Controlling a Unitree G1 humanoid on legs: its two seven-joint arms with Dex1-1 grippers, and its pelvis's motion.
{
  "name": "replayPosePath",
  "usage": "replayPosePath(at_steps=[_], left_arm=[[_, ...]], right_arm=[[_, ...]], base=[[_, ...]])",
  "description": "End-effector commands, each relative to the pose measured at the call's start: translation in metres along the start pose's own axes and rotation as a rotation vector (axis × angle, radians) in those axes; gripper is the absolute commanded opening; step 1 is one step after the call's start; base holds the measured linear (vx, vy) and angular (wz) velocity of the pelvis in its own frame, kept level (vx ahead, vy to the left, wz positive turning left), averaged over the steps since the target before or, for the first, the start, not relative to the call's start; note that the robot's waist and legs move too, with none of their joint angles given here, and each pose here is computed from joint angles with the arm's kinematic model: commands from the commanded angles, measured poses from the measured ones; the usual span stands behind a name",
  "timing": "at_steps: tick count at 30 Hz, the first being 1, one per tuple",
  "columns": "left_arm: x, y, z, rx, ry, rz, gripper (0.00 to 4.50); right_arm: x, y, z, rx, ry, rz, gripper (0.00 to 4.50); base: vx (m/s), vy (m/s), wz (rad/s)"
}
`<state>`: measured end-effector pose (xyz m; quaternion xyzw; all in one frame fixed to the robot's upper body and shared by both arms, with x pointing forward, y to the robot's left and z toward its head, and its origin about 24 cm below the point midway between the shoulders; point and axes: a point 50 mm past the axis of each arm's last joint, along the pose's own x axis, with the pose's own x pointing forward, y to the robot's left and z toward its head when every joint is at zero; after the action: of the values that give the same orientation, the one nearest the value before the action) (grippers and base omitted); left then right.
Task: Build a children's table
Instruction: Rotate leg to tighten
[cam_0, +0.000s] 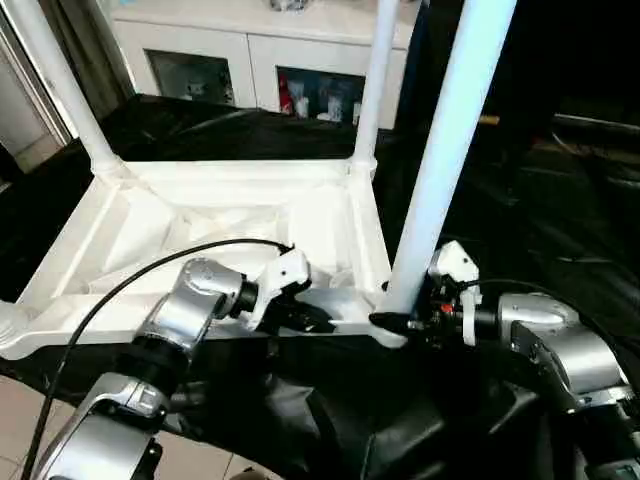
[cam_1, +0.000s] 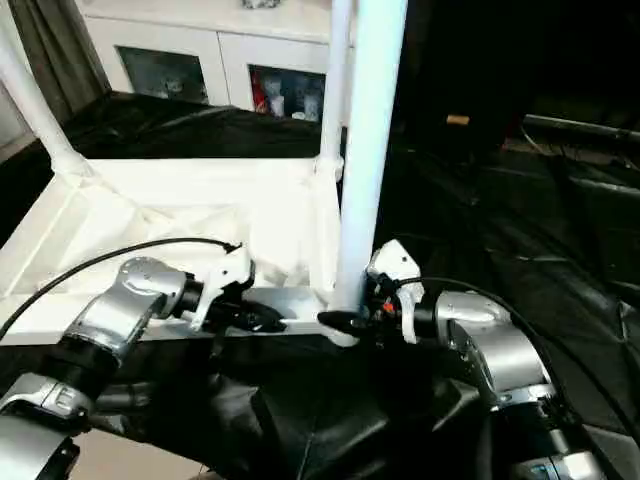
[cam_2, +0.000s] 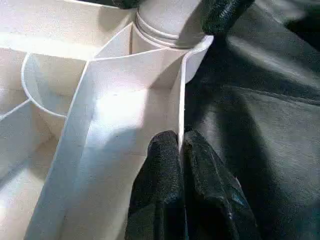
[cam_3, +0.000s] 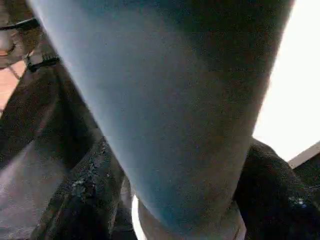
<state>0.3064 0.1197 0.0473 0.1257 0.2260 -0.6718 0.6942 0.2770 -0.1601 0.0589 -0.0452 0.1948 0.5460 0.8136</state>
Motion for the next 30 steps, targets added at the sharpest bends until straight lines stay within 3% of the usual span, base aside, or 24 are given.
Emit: replayPosePath(at_steps=[1,4,12,17,23,27,30], left_arm=[[0.006,-0.008,0.003,-0.010,-0.065,-0.085,0.00],[0.005,-0.010,0.002,-0.014,-0.065,-0.091,0.00],[0.007,-0.004,0.007,-0.024,-0.082,-0.016,0.00],[0.016,0.011,0.010,-0.021,-0.067,0.156,0.00],[0.040,0.031,0.029,-0.056,-0.075,0.405,0.00],[0.058,0.031,0.039,-0.052,-0.081,0.441,0.00],[0.071,0.026,0.046,-0.023,-0.103,0.390,0.00]], right_arm=[[0.007,0.006,0.000,-0.001,0.023,0.061,2.77],[0.006,0.009,-0.003,0.013,0.015,0.069,2.46],[0.012,0.012,-0.012,0.070,0.020,0.055,2.20],[0.025,-0.009,-0.021,0.122,0.033,-0.292,2.12],[0.037,-0.029,-0.030,0.343,-0.019,-0.740,2.00],[0.048,-0.030,-0.024,0.355,-0.043,-0.799,1.98],[0.060,-0.024,-0.015,0.316,-0.059,-0.748,1.98]], base=[[0.000,0.000,0.00],[0.000,0.000,0.00],[0.000,0.000,0.00],[0.000,0.000,0.00],[0.000,0.000,0.00],[0.000,0.000,0.00],[0.000,0.000,0.00]])
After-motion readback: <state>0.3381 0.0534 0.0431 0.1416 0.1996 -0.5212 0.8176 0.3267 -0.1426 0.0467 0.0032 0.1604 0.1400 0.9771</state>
